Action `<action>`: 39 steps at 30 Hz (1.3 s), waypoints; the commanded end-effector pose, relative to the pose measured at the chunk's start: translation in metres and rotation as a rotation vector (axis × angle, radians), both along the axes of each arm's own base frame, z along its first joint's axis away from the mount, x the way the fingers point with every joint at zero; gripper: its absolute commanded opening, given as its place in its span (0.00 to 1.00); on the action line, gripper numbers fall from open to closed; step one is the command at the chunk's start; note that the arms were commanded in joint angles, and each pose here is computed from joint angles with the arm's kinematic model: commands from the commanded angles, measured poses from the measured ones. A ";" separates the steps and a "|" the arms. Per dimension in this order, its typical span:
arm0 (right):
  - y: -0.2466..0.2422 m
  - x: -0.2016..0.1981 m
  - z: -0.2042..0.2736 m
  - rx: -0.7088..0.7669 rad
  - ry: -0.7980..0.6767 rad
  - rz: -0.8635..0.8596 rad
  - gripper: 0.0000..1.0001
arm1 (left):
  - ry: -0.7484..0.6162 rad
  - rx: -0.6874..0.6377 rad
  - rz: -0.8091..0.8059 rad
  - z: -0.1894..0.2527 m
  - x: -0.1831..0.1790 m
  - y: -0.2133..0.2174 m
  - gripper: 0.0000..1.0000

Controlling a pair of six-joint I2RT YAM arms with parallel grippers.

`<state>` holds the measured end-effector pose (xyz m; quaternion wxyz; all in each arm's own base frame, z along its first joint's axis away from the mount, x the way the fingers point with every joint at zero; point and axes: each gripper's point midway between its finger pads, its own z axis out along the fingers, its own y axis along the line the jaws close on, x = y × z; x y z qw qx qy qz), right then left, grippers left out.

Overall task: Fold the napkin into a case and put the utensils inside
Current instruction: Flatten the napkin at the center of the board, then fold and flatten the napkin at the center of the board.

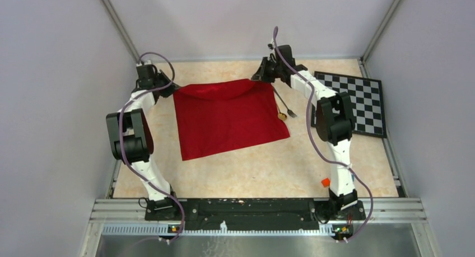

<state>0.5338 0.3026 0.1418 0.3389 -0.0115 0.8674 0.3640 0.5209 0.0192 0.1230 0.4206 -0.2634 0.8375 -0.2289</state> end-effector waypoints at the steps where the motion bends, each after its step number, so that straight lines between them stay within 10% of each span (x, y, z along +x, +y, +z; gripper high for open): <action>1: -0.022 -0.018 0.018 -0.020 0.001 0.013 0.00 | 0.012 -0.043 -0.086 0.030 -0.033 -0.014 0.00; 19: -0.057 -0.098 -0.021 -0.004 0.123 0.036 0.00 | 0.225 -0.213 -0.124 -0.030 -0.186 -0.064 0.00; 27: -0.064 -0.116 -0.063 -0.075 0.164 0.013 0.00 | 0.333 -0.326 -0.036 -0.077 -0.210 -0.072 0.00; 39: -0.050 -0.175 -0.111 -0.115 0.272 -0.043 0.00 | 0.602 -0.130 0.176 -0.122 -0.224 -0.010 0.00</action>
